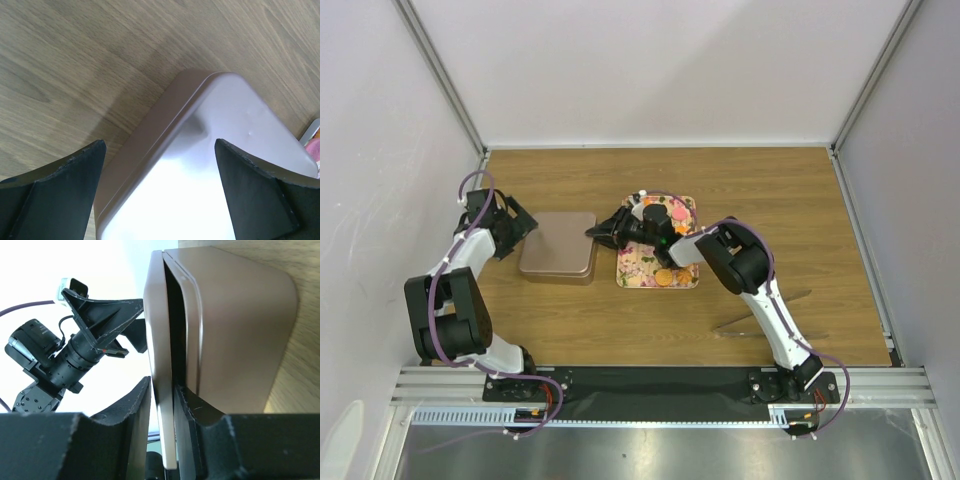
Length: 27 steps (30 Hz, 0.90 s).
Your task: Pack the cookies
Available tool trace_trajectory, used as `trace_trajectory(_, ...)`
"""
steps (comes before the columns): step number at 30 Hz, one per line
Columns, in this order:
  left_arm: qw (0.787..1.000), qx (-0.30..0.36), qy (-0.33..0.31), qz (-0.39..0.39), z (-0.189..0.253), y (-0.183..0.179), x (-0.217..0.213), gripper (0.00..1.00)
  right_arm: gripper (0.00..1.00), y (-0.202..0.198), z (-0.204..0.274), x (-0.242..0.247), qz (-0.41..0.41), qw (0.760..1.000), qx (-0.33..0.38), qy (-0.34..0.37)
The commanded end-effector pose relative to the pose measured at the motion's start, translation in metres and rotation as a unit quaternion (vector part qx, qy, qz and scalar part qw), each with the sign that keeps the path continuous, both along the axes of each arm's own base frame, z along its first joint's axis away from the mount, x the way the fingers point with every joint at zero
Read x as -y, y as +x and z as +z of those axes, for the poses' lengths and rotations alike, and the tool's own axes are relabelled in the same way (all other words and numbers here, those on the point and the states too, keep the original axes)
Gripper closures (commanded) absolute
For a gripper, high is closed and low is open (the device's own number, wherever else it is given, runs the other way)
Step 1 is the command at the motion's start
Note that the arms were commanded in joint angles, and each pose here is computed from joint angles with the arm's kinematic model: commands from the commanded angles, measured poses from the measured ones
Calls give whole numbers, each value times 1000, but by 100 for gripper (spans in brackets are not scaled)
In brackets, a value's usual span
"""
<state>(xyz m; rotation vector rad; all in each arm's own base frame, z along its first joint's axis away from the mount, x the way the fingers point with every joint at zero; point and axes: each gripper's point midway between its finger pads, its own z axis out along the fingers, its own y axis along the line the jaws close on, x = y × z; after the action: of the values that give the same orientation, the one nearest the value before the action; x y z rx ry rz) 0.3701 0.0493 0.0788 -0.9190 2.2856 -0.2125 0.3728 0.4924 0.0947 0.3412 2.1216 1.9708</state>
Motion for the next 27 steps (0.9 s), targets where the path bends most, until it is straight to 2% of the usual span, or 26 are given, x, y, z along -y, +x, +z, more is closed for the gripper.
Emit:
trace_trajectory(1, 1000, 10, 15, -14, 8, 8, 1, 4, 70, 6, 48, 12, -13, 998, 45, 38)
trace_trajectory(11, 1000, 5, 20, -22, 6, 8, 7, 4, 64, 6, 34, 28, -20, 999, 39, 24)
trace_trajectory(18, 999, 5, 22, -29, 6, 9, 10, 4, 55, 7, 32, 30, -21, 998, 51, 10)
trace_trajectory(27, 999, -1, 24, -32, 3, 9, 14, 4, 41, 9, 26, 24, -14, 993, 96, -65)
